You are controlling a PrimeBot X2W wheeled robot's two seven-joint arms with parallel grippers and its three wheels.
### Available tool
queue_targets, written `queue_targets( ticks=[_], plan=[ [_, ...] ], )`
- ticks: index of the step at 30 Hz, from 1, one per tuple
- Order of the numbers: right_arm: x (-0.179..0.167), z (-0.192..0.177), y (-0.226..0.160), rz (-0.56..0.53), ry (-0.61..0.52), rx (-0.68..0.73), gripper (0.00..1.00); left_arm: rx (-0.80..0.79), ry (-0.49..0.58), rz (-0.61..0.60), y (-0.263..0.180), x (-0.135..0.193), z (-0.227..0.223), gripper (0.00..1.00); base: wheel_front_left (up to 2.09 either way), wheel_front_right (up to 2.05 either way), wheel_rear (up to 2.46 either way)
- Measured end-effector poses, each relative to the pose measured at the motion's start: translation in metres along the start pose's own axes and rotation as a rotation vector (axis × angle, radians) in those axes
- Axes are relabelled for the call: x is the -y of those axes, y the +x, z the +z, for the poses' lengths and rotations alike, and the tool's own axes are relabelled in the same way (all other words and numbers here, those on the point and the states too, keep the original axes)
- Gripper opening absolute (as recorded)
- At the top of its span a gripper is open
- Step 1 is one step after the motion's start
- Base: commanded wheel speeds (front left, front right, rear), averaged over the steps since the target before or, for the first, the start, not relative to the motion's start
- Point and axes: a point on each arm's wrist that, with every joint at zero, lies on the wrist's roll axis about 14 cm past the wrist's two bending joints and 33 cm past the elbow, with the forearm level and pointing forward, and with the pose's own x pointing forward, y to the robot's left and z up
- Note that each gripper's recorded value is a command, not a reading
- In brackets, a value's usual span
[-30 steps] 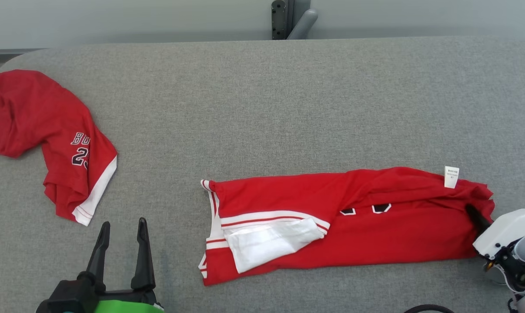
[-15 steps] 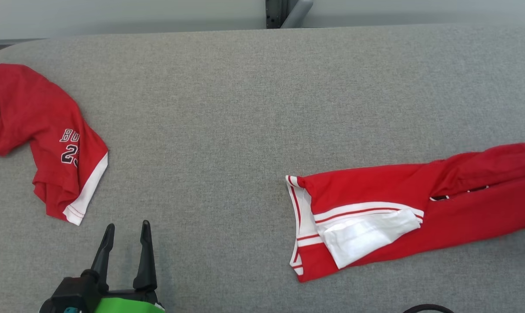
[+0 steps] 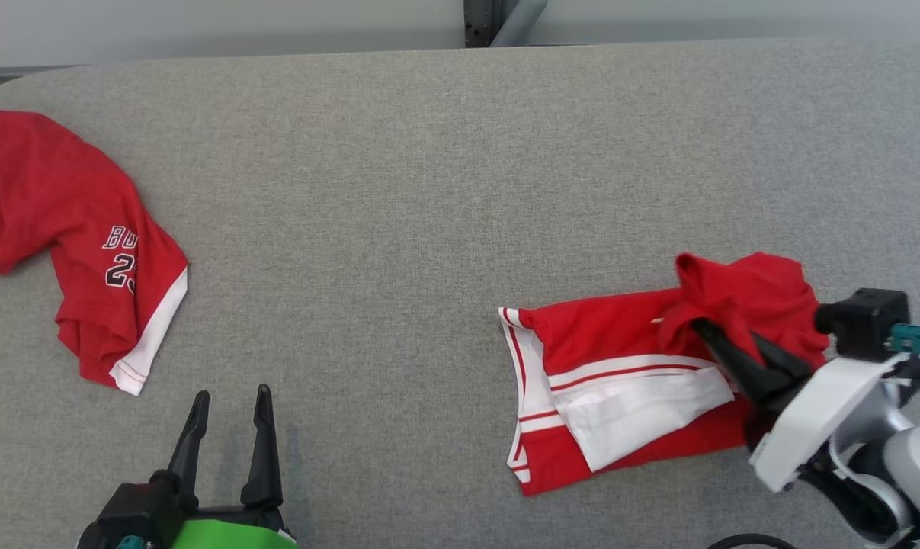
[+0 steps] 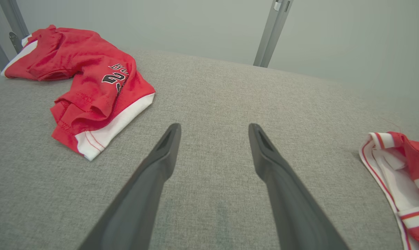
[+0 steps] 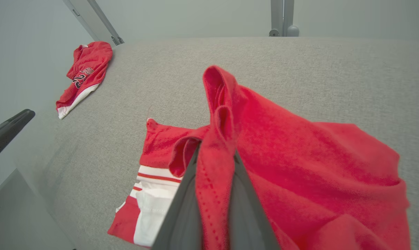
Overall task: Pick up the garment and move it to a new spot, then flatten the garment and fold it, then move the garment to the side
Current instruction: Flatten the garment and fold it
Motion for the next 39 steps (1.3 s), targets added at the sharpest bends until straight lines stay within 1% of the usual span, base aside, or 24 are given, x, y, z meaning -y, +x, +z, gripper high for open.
queue_targets(
  ticks=[1,3,5,9,12,15,20,29,30,31,32,35,39],
  plan=[
    [-0.013,-0.003,0.006,0.03,0.019,-0.002,0.0,-0.001,-0.002,-0.004,0.0,0.002,0.0,1.0,0.0,0.0,0.0],
    [-0.033,-0.01,0.018,0.081,0.018,-0.023,0.0,-0.001,-0.01,-0.003,0.0,0.002,0.0,1.0,0.0,0.0,0.0],
    [-0.043,-0.016,0.03,0.101,0.007,-0.037,0.0,0.001,-0.012,0.0,0.001,0.001,0.0,1.0,0.0,0.0,0.0],
    [-0.067,-0.035,0.053,0.146,0.029,-0.091,0.0,0.001,-0.014,0.012,0.0,-0.002,0.0,1.0,0.0,0.0,0.0],
    [-0.081,-0.054,0.062,0.175,0.009,-0.155,0.0,0.005,-0.019,0.032,-0.003,-0.008,0.001,1.0,0.0,0.0,0.0],
    [-0.096,-0.064,0.069,0.214,-0.001,-0.186,0.0,0.01,-0.02,0.053,-0.006,-0.014,0.003,1.0,0.0,0.0,0.0],
    [-0.106,-0.072,0.072,0.243,-0.022,-0.214,0.0,0.006,-0.02,0.077,-0.011,-0.02,0.002,1.0,0.0,0.0,0.0],
    [-0.119,-0.074,0.072,0.273,-0.047,-0.221,0.0,-0.001,-0.025,0.077,-0.011,-0.02,-0.001,1.0,0.0,0.0,0.0],
    [-0.12,-0.073,0.072,0.275,-0.053,-0.22,0.18,-0.002,-0.026,0.074,-0.011,-0.019,-0.001,1.0,0.0,0.0,0.0],
    [-0.12,-0.071,0.072,0.274,-0.068,-0.204,0.73,-0.002,-0.026,0.072,-0.01,-0.018,-0.001,1.0,0.0,0.0,0.0],
    [-0.12,-0.069,0.073,0.271,-0.073,-0.194,1.0,-0.002,-0.026,0.07,-0.009,-0.018,-0.001,1.0,0.0,0.0,0.0],
    [-0.121,-0.054,0.075,0.27,-0.088,-0.127,1.0,-0.003,-0.026,0.06,-0.007,-0.015,-0.001,1.0,0.0,0.0,0.0],
    [-0.115,-0.018,0.072,0.251,-0.116,0.015,1.0,-0.003,-0.026,0.052,-0.005,-0.012,-0.001,1.0,0.0,0.0,0.0]
  ],
)
